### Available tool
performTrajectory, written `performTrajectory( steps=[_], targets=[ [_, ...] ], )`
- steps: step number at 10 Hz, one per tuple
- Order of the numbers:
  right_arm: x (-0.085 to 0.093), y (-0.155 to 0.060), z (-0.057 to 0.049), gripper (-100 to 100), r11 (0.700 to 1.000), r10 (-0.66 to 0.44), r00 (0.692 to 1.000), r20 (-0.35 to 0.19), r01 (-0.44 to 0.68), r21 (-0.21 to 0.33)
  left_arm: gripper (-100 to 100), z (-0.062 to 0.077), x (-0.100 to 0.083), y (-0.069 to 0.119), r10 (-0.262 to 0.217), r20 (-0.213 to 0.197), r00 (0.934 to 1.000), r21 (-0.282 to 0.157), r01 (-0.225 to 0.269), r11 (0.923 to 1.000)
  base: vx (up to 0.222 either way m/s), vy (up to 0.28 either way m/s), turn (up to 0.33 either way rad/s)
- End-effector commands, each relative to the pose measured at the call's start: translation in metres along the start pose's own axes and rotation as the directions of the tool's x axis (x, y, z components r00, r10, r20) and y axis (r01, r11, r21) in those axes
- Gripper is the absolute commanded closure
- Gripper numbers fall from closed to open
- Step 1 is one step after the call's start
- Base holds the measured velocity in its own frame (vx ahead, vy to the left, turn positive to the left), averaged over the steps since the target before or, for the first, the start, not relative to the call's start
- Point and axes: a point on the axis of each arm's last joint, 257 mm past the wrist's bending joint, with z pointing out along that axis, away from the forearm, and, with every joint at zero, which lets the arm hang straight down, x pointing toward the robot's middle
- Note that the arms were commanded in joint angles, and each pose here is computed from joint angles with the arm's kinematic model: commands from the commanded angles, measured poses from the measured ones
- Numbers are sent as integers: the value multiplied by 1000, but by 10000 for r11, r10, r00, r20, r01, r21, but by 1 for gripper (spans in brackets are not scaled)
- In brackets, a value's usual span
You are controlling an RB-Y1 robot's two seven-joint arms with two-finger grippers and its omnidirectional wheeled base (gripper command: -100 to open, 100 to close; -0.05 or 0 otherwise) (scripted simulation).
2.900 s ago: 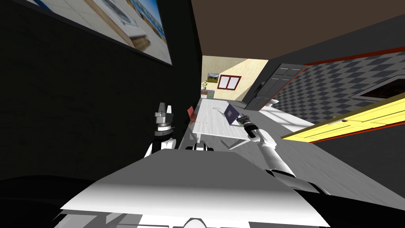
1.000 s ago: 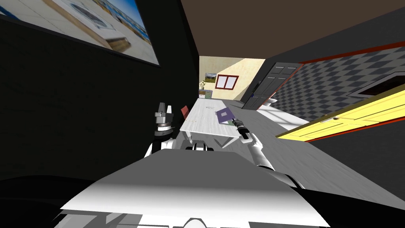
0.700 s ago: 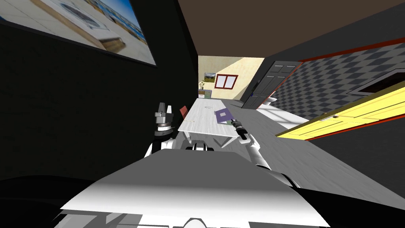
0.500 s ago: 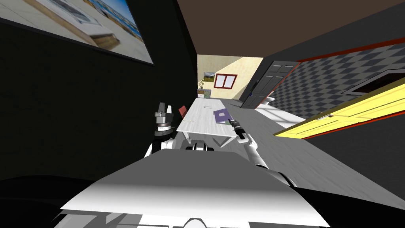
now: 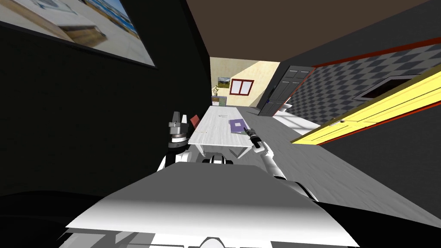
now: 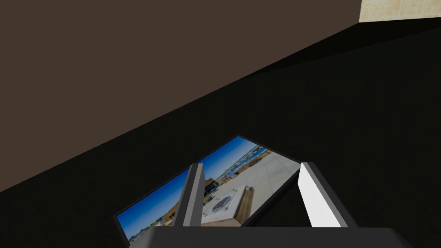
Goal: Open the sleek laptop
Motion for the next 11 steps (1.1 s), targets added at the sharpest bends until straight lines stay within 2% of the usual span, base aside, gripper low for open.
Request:
performTrajectory(
  steps=[1,2,4,5,7,8,9,11],
  targets=[
    [-9,31,8,-100,9995,-19,10000,-21,18,-315,0,0,0,0,-1,0,10000,0,1,10000,12,-59,-104],
    [-8,30,8,-100,9998,-33,10000,-65,32,-217,0,0,0,0,0,0,10000,0,0,10000,7,-46,-72],
    [-23,71,17,-100,9980,-12,10000,83,17,-624,0,0,0,0,0,0,10000,0,0,10000,5,-71,-162],
    [-18,73,17,-100,9984,-38,10000,-44,36,-565,0,0,0,0,0,0,10000,0,0,10000,6,-66,-59],
    [-32,116,21,-100,9952,19,9999,128,-6,-975,0,0,0,0,0,0,10000,0,0,10000,7,-78,-159],
    [-29,115,21,-100,9962,2,10000,45,2,-866,0,0,0,0,0,0,10000,0,0,10000,17,-73,-60],
    [-38,137,21,-100,9937,62,9998,194,-40,-1123,0,0,0,0,-1,0,10000,0,1,10000,27,-58,-114],
    [-35,135,23,-100,9945,36,9999,143,-20,-1051,0,0,0,0,-1,0,10000,1,1,10000,11,-30,-31]
  ],
)
